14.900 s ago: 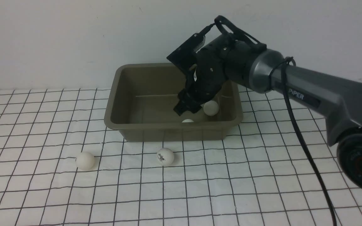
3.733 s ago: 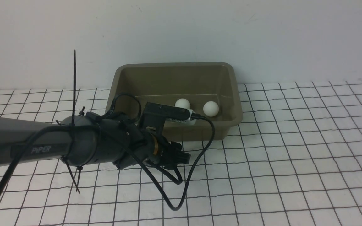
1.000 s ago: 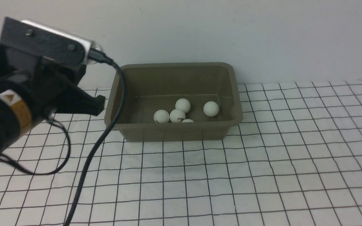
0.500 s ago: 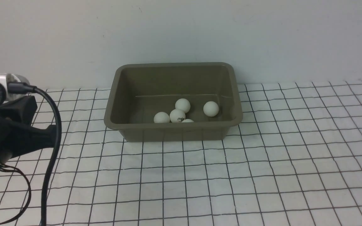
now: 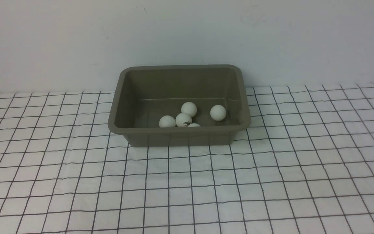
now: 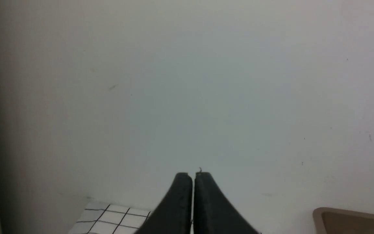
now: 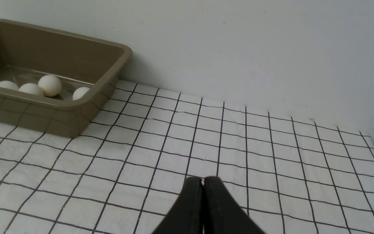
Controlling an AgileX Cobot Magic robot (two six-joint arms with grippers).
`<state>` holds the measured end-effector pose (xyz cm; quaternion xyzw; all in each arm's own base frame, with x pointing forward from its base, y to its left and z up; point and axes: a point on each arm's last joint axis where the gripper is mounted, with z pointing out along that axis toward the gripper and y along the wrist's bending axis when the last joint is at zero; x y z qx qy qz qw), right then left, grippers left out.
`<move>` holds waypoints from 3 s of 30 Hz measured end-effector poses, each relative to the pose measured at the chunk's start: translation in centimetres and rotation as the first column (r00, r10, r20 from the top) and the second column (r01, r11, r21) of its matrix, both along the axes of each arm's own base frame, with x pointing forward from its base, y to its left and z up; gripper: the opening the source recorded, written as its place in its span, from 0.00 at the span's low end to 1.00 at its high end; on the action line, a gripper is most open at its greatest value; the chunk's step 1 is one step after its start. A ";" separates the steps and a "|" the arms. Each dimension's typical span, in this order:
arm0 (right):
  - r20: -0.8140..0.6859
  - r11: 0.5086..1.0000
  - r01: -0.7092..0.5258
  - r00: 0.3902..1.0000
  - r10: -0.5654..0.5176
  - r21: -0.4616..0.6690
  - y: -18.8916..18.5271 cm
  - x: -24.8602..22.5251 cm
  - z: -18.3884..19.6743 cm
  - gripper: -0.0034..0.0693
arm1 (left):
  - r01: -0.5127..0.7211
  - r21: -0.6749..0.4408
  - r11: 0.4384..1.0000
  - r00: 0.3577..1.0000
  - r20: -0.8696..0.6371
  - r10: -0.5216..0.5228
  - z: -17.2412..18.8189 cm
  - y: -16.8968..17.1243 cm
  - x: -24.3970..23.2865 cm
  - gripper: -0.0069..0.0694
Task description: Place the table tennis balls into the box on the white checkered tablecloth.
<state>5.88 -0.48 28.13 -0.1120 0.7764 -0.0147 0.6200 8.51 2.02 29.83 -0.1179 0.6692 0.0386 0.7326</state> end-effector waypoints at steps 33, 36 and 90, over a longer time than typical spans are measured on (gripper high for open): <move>-0.004 1.000 0.003 1.000 -0.003 -0.001 0.0 0.0 0.0 0.03 | 0.056 -0.185 0.981 0.981 0.193 -0.020 -4.5 -0.4 -4.1 0.08; -0.005 1.000 0.004 1.000 -0.004 -0.002 0.0 0.0 0.0 0.03 | 0.051 -0.185 0.981 0.984 0.176 -0.018 -4.6 -0.4 -4.1 0.08; -0.005 1.000 0.004 1.000 -0.004 -0.002 0.0 0.0 0.0 0.03 | 0.185 -0.055 0.981 0.916 -0.352 -0.193 -12.6 -2.0 -3.2 0.08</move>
